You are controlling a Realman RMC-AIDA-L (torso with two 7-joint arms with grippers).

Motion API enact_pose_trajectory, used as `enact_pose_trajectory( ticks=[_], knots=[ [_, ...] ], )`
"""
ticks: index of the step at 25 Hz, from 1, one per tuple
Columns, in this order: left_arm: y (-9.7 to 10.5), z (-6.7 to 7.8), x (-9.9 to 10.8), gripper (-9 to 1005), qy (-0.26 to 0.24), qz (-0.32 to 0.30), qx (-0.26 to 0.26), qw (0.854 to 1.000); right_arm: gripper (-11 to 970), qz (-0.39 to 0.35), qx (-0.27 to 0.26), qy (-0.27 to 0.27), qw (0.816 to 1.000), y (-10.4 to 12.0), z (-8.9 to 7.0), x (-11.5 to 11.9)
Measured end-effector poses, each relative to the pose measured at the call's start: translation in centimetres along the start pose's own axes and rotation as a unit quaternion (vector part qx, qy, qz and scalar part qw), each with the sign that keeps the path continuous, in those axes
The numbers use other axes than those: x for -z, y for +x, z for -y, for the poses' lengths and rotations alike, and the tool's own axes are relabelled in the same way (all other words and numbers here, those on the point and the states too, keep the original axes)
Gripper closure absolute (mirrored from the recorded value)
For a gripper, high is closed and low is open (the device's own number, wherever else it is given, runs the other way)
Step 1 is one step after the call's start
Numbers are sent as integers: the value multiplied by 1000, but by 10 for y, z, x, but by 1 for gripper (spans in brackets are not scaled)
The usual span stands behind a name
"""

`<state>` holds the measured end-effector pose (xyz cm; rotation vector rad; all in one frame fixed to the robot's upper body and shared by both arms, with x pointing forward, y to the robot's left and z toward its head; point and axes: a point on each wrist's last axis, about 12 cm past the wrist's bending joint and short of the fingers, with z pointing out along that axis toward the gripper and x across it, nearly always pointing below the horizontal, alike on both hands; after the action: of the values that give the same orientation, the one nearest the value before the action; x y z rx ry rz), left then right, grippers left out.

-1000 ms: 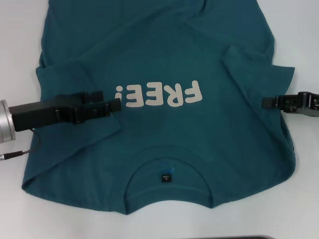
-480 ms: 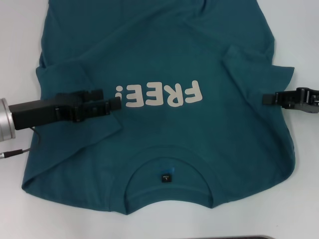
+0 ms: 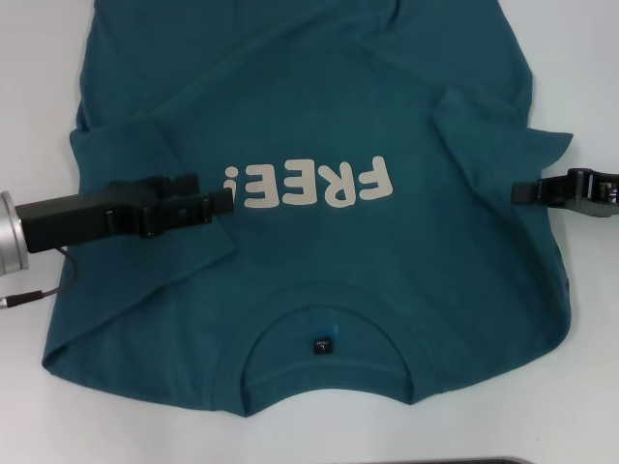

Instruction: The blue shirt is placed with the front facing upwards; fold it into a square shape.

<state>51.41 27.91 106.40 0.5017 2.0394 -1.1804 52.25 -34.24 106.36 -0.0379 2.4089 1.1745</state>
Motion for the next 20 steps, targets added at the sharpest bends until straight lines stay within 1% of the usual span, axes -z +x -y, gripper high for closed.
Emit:
enact_pose_trajectory(
  ticks=[2,8,14,20],
  knots=[
    [0,0,0,108,0,0,0,1000,865,-1,1,-1,1000,0,0,0],
    [-1,0,-1,109,1,-1,-1,1000,953,-23,18,-11,1000,1,-6,-7],
    [-2,0,-1,109,2,-1,-3,1000,917,-54,33,-15,998,1,-12,-16],
    [-2,1,-3,109,4,-2,-3,1000,881,-62,39,-22,997,-1,-16,-19]
  ],
)
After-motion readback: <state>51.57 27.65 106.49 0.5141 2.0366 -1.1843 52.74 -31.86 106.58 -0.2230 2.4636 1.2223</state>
